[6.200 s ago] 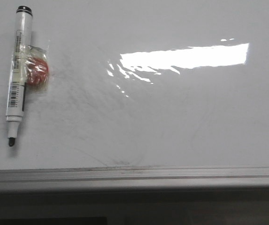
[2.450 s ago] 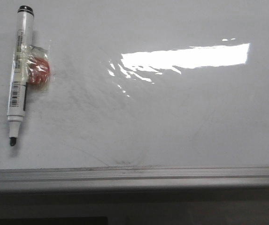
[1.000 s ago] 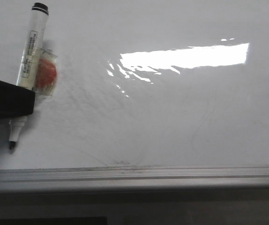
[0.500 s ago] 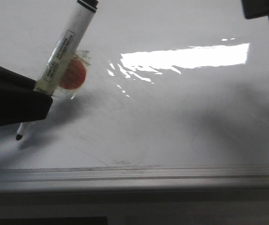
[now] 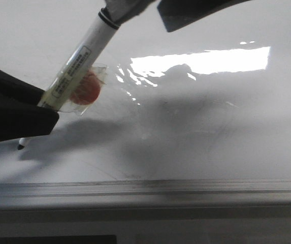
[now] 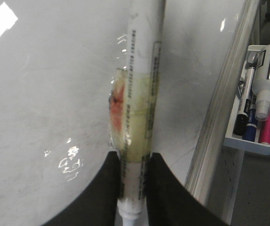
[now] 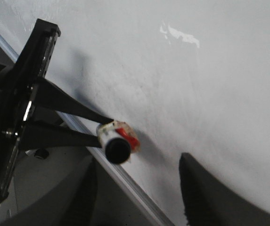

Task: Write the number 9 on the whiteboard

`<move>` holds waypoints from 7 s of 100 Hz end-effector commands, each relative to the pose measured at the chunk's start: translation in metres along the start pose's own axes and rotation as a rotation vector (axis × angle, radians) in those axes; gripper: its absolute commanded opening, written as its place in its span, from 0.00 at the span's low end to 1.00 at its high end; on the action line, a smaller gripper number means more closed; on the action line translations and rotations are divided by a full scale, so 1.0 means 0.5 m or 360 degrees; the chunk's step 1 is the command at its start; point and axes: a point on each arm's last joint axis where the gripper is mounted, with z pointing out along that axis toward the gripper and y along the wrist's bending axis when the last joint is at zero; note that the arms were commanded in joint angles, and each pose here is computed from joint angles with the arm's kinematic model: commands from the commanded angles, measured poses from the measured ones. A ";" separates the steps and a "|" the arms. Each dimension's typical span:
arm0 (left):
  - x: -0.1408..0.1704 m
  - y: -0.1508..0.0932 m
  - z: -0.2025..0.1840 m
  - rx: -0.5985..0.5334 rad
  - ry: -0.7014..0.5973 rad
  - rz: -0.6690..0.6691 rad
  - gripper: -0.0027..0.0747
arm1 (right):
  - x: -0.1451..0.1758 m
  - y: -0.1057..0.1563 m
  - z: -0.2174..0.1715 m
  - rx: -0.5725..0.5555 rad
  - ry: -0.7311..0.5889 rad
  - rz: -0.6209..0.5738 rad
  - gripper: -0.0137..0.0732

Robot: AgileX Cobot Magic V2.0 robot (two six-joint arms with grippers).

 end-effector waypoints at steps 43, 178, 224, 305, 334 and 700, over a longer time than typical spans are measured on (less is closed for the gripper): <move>-0.033 0.010 -0.003 -0.0019 -0.0151 -0.0014 0.01 | -0.055 0.027 0.054 -0.0086 -0.0031 0.0135 0.36; -0.057 0.034 -0.169 -0.0361 -0.0344 -0.0246 0.35 | -0.103 -0.078 -0.027 0.0178 -0.0310 0.0255 0.08; -0.057 0.034 -0.169 -0.0361 -0.0344 -0.0246 0.35 | -0.130 -0.077 -0.082 0.0314 -0.0222 0.0126 0.08; -0.053 -0.001 -0.058 -0.0048 -0.0288 -0.0283 0.40 | -0.066 0.026 -0.003 -0.0112 -0.0026 0.0248 0.08; -0.055 -0.011 -0.028 0.0021 -0.0317 -0.0291 0.40 | -0.071 0.044 0.008 -0.0205 -0.0072 0.0321 0.08; 0.042 -0.022 -0.224 -0.0285 -0.0732 -0.1177 0.01 | 0.278 -0.080 -0.262 -0.0187 -0.1076 -0.0200 0.08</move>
